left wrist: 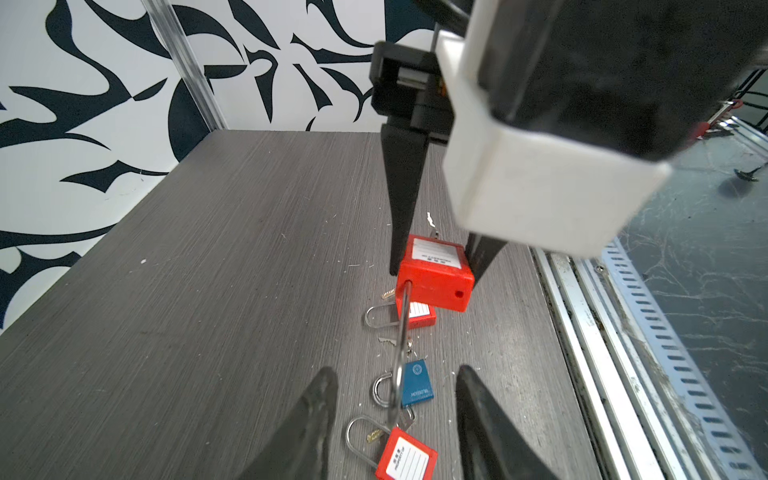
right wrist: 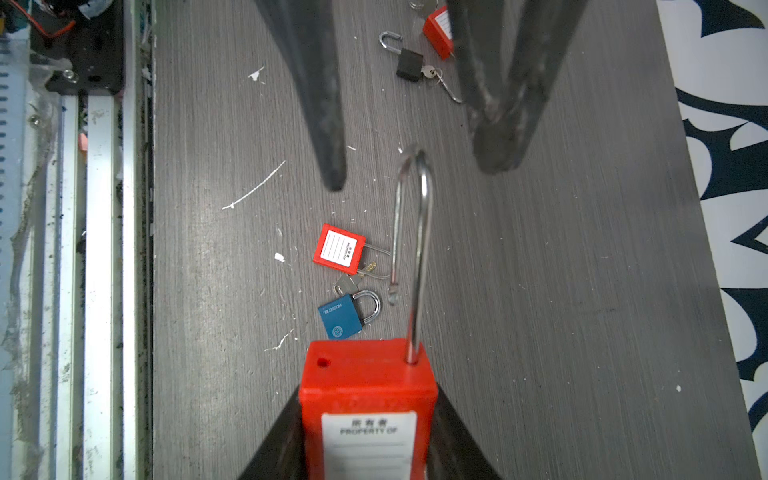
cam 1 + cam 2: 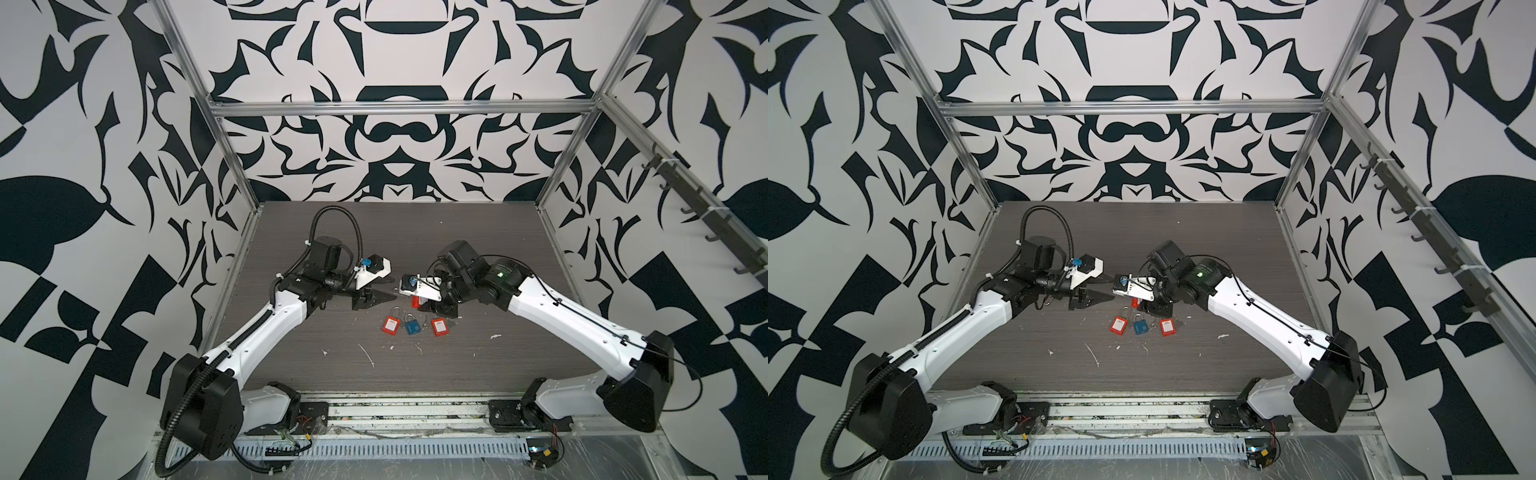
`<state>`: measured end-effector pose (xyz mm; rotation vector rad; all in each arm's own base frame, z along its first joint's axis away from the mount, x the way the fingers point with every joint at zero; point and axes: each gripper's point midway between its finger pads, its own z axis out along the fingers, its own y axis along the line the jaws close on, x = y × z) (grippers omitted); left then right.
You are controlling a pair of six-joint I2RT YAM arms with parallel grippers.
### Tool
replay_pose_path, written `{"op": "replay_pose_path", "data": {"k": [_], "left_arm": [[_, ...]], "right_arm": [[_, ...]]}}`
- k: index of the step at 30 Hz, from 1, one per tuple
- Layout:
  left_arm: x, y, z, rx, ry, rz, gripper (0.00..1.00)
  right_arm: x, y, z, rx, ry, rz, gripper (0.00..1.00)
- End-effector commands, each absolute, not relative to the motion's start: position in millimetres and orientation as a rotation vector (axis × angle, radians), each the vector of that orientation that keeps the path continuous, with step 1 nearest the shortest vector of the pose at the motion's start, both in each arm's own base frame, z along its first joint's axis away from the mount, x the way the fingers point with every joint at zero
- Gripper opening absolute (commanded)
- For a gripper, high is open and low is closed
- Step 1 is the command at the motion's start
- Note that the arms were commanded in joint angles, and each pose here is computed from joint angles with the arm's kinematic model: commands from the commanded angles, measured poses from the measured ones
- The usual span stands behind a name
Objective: Lock with the key
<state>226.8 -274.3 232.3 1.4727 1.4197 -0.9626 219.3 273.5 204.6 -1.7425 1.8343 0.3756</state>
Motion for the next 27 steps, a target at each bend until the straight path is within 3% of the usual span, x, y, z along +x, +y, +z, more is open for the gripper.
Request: {"op": "replay_pose_path", "data": {"k": [1, 9, 16, 20, 23, 27], "left_arm": [[222.1, -278.2, 234.9, 1.528, 1.386, -0.942, 0.46], [220.0, -286.5, 220.1, 1.567, 1.415, -0.966, 0.28], [212.4, -290.1, 224.3, 1.583, 1.395, -1.021, 0.03], [200.2, -293.6, 230.8, 1.591, 1.357, -1.127, 0.00], [195.4, -296.0, 229.9, 1.595, 1.359, -1.160, 0.00], [196.0, -296.2, 229.1, 1.561, 1.380, -1.170, 0.00]], "right_arm": [[211.7, 272.9, 221.2, -1.740, 1.762, 0.405, 0.21], [210.4, 274.3, 221.1, -1.748, 1.764, 0.417, 0.20], [211.3, 270.7, 217.2, -1.738, 1.788, 0.398, 0.20], [210.0, 271.0, 217.7, -1.748, 1.787, 0.403, 0.21], [209.4, 271.4, 219.0, -1.754, 1.784, 0.410, 0.30], [198.1, 271.8, 223.7, -1.775, 1.769, 0.473, 0.54]]}}
